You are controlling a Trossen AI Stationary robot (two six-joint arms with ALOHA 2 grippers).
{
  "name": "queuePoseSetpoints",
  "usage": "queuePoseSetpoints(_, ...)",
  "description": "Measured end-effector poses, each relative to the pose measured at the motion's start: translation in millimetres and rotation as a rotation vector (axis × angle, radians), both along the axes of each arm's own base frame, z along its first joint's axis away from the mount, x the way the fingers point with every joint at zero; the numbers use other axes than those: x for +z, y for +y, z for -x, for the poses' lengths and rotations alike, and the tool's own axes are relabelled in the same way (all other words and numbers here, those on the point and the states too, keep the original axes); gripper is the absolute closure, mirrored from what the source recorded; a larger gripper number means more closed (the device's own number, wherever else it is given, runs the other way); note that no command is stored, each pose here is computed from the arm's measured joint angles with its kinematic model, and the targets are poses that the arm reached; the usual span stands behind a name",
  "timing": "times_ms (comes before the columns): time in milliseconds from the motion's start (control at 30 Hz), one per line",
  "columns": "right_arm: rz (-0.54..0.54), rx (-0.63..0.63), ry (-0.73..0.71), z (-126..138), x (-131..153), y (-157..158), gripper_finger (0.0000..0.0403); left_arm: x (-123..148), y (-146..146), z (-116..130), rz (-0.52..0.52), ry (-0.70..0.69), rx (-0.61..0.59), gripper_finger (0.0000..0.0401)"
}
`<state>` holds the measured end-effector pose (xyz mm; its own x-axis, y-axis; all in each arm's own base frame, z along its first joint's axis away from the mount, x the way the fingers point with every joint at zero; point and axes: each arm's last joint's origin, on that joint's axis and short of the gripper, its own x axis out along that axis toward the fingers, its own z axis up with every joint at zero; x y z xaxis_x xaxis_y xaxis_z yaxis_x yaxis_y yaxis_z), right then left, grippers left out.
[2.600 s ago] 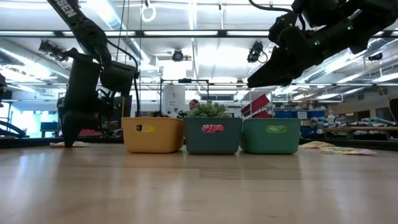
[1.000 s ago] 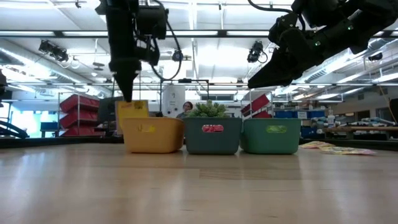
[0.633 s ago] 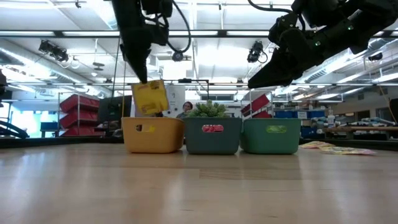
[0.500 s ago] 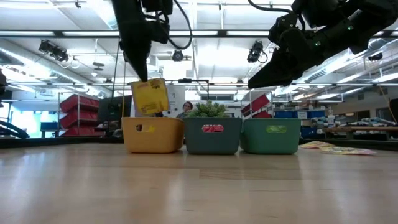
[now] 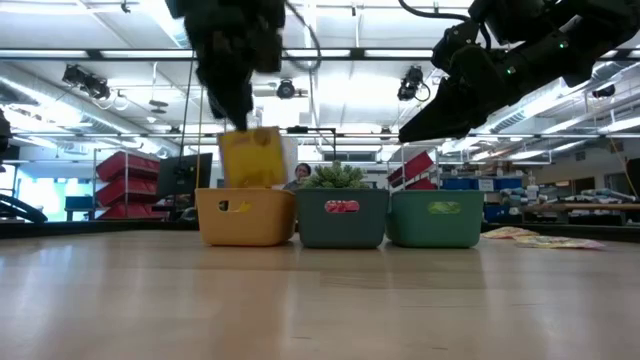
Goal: Sort candy
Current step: Put the yellow candy pack into the yellow bin
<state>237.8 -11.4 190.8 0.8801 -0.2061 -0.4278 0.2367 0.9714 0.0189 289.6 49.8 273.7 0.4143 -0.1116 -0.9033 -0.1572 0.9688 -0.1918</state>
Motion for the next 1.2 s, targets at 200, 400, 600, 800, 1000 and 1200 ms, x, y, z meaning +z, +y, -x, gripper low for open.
queuePoseSetpoints(200,-0.001,0.002,0.005,0,0,0,0.0302,-34,7,0,0.029,0.038,-0.005,0.0401)
queuePoseSetpoints(400,-0.004,0.001,0.004,0,0,0,0.0302,-44,14,0,-0.017,0.019,0.003,0.0401)
queuePoseSetpoints(600,-0.011,-0.002,0.003,0,0,0,0.0302,-44,17,-3,-0.11,0.003,0.037,0.0392)
queuePoseSetpoints(800,-0.014,-0.003,0.002,0,0,0,0.0302,-41,5,-11,-0.087,-0.079,-0.065,0.035)
queuePoseSetpoints(1000,-0.024,-0.003,0.0,0,0,0,0.0288,-41,3,-11,-0.063,-0.084,-0.059,0.0297)
queuePoseSetpoints(1200,-0.022,-0.024,-0.001,0,0,-1,0.0271,-55,7,-11,-0.213,-0.131,0.022,0.0327)
